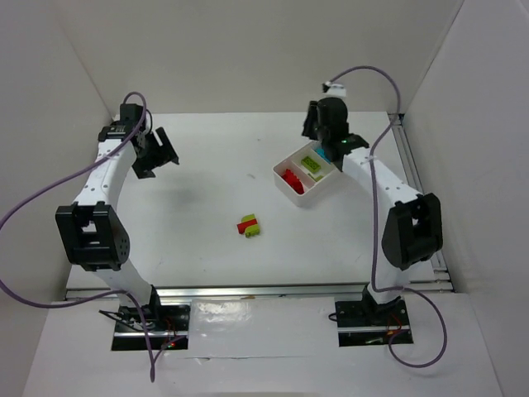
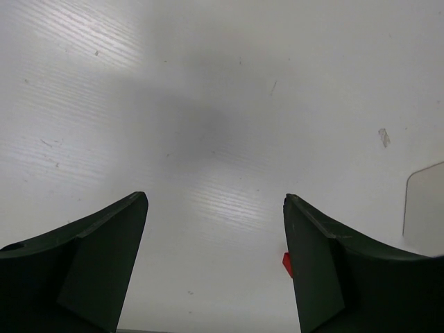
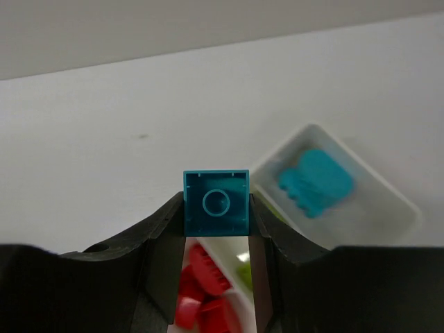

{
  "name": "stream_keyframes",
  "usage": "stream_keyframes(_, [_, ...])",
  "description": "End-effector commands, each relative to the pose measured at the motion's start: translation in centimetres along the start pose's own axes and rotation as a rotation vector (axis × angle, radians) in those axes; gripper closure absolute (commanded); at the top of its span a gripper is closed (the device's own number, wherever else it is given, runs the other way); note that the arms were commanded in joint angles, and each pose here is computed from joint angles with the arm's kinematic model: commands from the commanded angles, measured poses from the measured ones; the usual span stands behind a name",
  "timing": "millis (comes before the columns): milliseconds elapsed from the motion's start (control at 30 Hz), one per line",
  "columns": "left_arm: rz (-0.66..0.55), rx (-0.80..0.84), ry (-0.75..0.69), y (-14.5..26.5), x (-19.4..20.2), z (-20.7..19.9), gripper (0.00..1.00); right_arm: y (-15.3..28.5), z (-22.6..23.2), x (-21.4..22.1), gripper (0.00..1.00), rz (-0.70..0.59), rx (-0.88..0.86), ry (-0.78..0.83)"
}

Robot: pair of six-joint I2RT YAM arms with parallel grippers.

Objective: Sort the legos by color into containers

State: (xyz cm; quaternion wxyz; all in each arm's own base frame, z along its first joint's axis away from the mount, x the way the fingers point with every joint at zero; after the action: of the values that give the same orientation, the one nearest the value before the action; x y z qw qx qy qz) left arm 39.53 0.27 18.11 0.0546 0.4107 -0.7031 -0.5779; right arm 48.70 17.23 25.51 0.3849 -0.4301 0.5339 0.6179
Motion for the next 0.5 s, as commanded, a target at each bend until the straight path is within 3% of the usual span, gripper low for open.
stream_keyframes(0, [-0.011,0.088,-0.077,1.0,0.9,-2.4,0.11,-1.4,-5.8,5.6,0.75,0.212,0.164,-0.039])
stream_keyframes(267, [0.078,0.093,-0.3,-0.2,7.4,-6.8,0.11,-4.1,-12.2,7.8,0.73,0.296,0.32,-0.054])
stream_keyframes(467, [0.145,0.111,-0.384,-1.0,10.6,-8.7,0.11,-4.8,-13.6,9.3,0.69,0.318,0.352,-0.058])
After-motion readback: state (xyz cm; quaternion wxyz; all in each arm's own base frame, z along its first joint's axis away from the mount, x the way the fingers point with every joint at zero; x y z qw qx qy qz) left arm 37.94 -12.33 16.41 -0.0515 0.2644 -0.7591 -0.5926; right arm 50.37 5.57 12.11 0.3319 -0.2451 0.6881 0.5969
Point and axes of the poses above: each gripper's point midway between its finger pads, its own y axis back along the fingers, its own z axis along the line the jaws close on, x = y × z, the point moved 1 cm from there along y, back along the fingers, and after that the axes turned 9 degrees about y, right-handed, at the moved point
